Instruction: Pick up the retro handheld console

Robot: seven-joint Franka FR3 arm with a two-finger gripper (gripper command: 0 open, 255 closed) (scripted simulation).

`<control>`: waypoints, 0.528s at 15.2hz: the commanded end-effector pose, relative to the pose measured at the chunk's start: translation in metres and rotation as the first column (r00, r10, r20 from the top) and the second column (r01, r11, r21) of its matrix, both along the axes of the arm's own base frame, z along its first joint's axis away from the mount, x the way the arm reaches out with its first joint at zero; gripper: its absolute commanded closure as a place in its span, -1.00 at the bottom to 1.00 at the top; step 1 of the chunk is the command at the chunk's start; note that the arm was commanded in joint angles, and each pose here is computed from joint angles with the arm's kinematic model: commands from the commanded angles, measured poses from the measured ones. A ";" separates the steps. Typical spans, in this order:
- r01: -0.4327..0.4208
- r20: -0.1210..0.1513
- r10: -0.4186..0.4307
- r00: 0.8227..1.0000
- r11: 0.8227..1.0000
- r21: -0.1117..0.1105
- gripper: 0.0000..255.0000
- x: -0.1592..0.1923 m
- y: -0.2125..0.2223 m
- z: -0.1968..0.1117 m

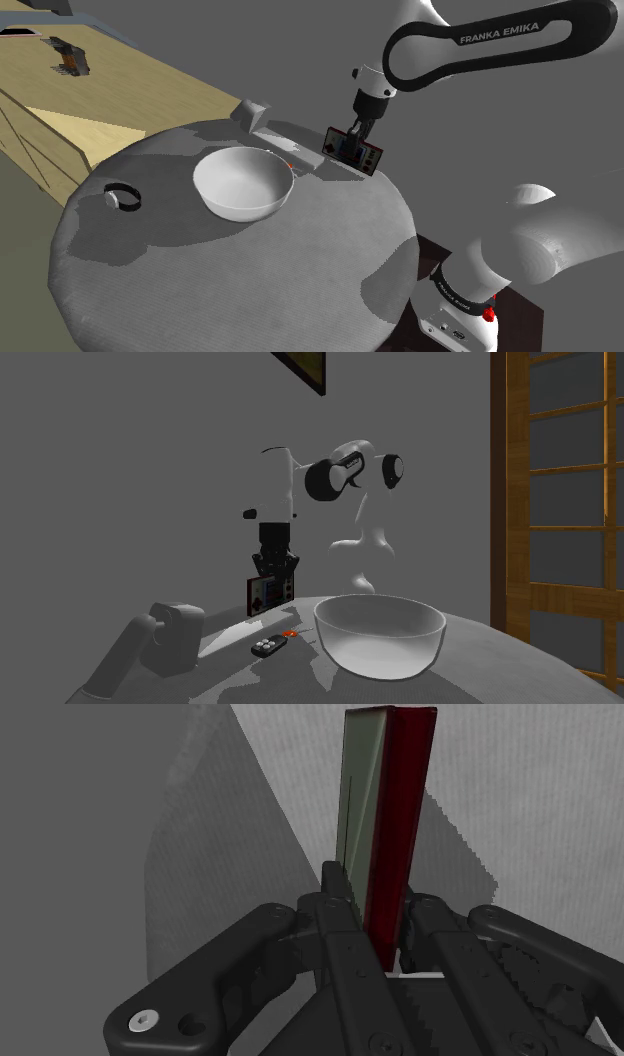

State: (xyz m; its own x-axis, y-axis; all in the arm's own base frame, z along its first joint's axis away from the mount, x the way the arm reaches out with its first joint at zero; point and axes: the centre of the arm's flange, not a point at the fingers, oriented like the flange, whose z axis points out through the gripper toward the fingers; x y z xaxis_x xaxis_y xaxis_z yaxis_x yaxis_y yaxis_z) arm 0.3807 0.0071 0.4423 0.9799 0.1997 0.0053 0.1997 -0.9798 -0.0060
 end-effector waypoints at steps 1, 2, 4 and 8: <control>0.000 -0.001 0.000 1.000 1.000 0.000 1.00 0.000 0.000 0.000; 0.000 -0.001 0.000 1.000 1.000 0.000 1.00 0.000 0.000 0.000; 0.000 -0.001 0.000 1.000 1.000 0.000 1.00 0.000 0.000 0.005; 0.000 -0.001 0.000 1.000 1.000 0.000 1.00 0.000 0.000 0.026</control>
